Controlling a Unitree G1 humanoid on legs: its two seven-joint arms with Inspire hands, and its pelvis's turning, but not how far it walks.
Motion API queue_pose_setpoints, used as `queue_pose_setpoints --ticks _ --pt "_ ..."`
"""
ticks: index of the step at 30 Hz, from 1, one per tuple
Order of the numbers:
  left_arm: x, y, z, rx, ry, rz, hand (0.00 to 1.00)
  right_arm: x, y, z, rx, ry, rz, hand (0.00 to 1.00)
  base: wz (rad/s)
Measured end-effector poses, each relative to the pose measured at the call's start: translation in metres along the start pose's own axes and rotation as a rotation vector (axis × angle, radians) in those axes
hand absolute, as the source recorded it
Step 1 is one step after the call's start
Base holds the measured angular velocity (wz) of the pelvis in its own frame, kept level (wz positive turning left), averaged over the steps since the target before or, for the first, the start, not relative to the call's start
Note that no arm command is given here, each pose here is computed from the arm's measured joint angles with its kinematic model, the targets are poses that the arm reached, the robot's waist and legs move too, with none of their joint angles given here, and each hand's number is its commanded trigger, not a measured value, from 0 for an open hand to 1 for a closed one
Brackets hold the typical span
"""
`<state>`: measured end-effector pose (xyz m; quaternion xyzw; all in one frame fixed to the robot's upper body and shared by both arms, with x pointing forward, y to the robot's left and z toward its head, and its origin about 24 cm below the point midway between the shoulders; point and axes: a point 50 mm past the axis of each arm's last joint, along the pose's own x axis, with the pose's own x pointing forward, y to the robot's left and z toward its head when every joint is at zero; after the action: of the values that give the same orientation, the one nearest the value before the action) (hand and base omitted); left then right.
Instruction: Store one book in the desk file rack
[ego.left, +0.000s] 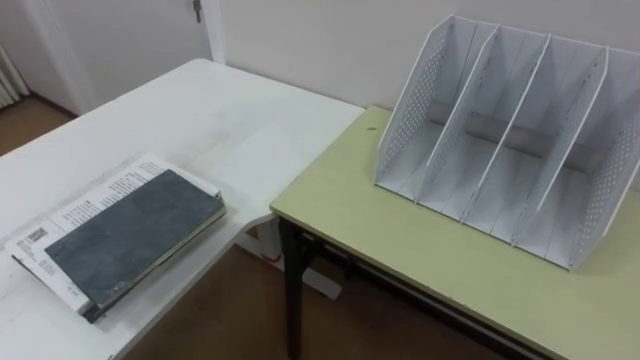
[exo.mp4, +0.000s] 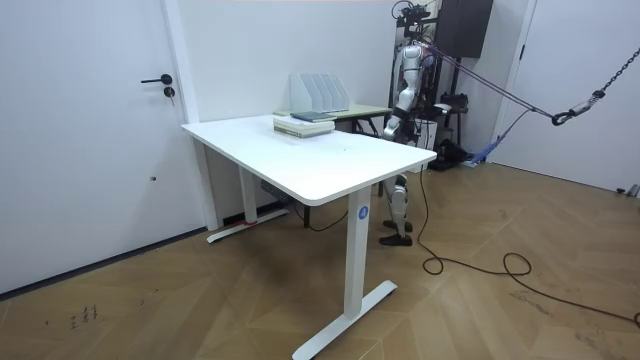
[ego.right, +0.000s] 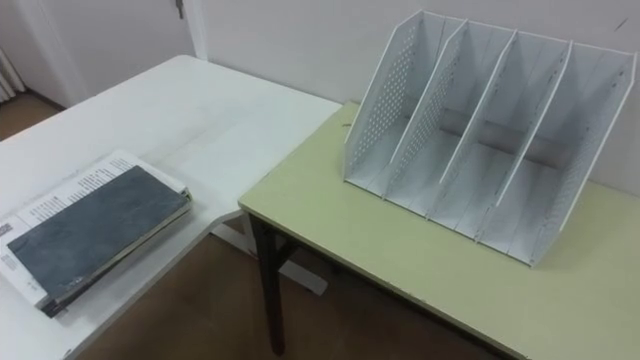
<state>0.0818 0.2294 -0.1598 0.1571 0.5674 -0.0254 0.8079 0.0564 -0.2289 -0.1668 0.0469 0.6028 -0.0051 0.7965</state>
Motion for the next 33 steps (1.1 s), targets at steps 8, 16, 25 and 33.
queue_pose_setpoints --ticks 8,16,25,33 --pt "0.001 -0.004 0.02 0.256 -0.066 -0.003 0.0 0.001 0.001 0.006 -0.031 -0.027 0.004 0.0 0.01" --pt "-0.001 -0.023 0.063 0.504 -0.254 -0.004 0.0 0.002 0.003 0.013 -0.057 -0.046 0.008 0.0 0.0" --pt "-0.009 -0.032 0.081 0.673 -0.402 0.063 0.0 0.003 0.006 0.019 -0.114 -0.089 0.022 0.0 -0.01" --pt "-0.031 -0.038 0.129 0.782 -0.645 0.137 0.0 0.003 0.006 0.023 -0.142 -0.098 0.033 0.0 0.0"
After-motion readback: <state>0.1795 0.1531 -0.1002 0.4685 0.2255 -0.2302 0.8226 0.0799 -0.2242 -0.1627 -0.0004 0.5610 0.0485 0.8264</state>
